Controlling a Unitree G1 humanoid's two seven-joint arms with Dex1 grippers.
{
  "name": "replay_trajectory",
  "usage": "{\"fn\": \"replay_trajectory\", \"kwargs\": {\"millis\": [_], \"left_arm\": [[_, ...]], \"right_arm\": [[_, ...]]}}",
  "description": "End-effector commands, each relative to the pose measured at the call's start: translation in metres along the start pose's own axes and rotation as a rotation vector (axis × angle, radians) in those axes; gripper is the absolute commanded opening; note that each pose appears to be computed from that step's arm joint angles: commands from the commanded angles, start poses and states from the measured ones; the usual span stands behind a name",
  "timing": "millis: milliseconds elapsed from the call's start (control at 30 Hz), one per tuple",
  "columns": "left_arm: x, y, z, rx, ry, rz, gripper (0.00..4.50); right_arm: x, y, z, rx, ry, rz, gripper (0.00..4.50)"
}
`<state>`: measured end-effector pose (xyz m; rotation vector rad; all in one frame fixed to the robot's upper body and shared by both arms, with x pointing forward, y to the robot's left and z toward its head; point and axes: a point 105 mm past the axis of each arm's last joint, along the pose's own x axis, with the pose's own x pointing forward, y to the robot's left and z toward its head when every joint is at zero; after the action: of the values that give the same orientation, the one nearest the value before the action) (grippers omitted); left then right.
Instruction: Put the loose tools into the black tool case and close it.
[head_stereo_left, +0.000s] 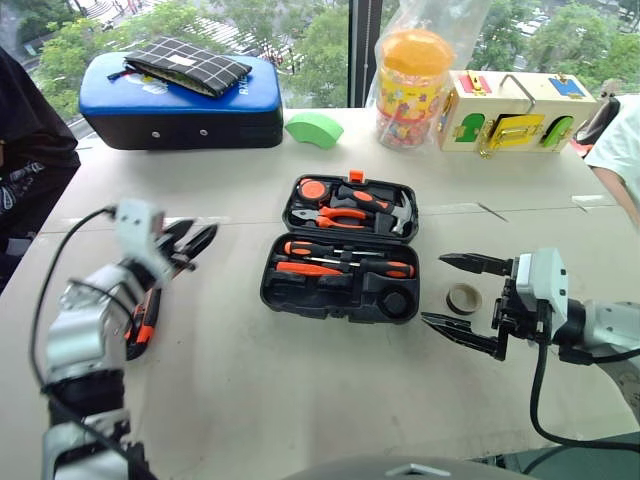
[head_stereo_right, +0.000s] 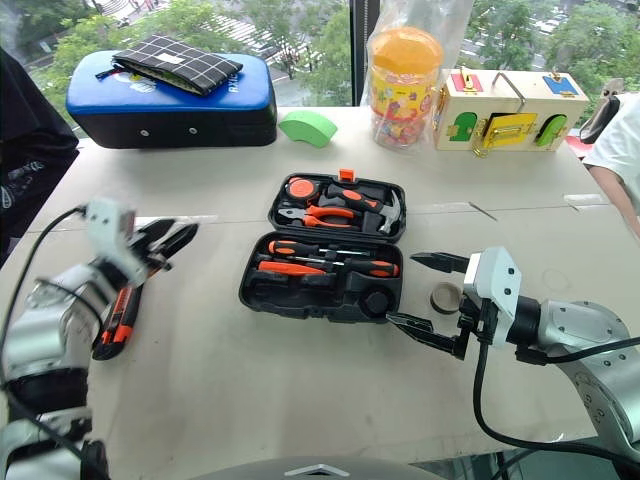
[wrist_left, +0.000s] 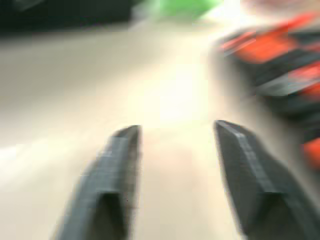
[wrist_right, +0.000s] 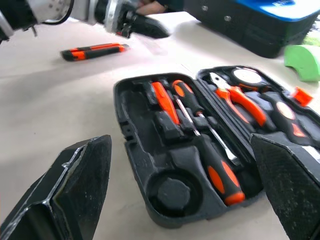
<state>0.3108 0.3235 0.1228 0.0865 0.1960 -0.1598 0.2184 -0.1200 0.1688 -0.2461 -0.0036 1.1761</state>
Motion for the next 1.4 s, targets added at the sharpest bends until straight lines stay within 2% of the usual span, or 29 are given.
{"fn": "replay_trajectory", "kwargs": {"millis": [33, 67, 300, 333, 400, 500, 533, 567, 633, 733, 867, 900, 1000, 1167, 1400], "left_arm": [[-0.028, 0.004, 0.005, -0.004, 0.019, 0.081, 3.9], [-0.034, 0.0, 0.001, -0.011, 0.037, 0.078, 4.38], [-0.06, -0.014, -0.043, -0.069, 0.242, 0.15, 4.45], [-0.062, -0.018, -0.048, -0.087, 0.257, 0.146, 3.92], [-0.064, -0.024, -0.054, -0.098, 0.276, 0.14, 3.2], [-0.069, -0.024, -0.059, -0.098, 0.287, 0.166, 1.75], [-0.069, -0.022, -0.058, -0.094, 0.274, 0.173, 1.5], [-0.065, -0.021, -0.046, -0.076, 0.205, 0.161, 1.52], [-0.051, -0.042, -0.004, -0.043, 0.019, -0.003, 1.52], [-0.039, -0.1, 0.025, 0.065, -0.046, -0.399, 1.52], [-0.036, -0.137, 0.028, 0.141, -0.014, -0.691, 1.52], [-0.03, -0.154, 0.03, 0.242, -0.002, -0.834, 1.52], [-0.016, -0.181, 0.029, 0.51, 0.039, -1.109, 1.52], [0.011, -0.189, 0.026, 0.733, 0.092, -1.275, 1.52], [0.014, -0.199, 0.012, 0.821, 0.171, -1.396, 1.52]], "right_arm": [[0.003, -0.004, 0.006, -0.031, -0.037, 0.042, 4.5], [0.003, -0.005, 0.006, -0.03, -0.039, 0.049, 4.5], [0.01, -0.008, 0.004, -0.033, -0.052, 0.106, 4.5], [0.011, -0.009, 0.003, -0.034, -0.051, 0.11, 4.5], [0.011, -0.01, 0.003, -0.038, -0.048, 0.115, 4.5], [0.01, -0.012, 0.003, -0.04, -0.046, 0.117, 4.5], [0.009, -0.013, 0.002, -0.039, -0.045, 0.117, 4.5], [0.009, -0.012, 0.002, -0.038, -0.042, 0.116, 4.5], [0.008, -0.011, 0.0, -0.032, -0.037, 0.109, 4.5], [0.003, -0.01, -0.001, -0.023, -0.034, 0.086, 4.5], [-0.004, -0.007, -0.001, -0.018, -0.025, 0.071, 4.5], [-0.01, -0.004, -0.002, -0.013, -0.012, 0.06, 4.5], [-0.026, 0.002, -0.002, -0.009, 0.025, 0.025, 4.5], [-0.035, 0.01, 0.0, -0.007, 0.051, -0.033, 4.5], [-0.04, 0.021, -0.001, 0.009, 0.064, -0.106, 4.5]]}}
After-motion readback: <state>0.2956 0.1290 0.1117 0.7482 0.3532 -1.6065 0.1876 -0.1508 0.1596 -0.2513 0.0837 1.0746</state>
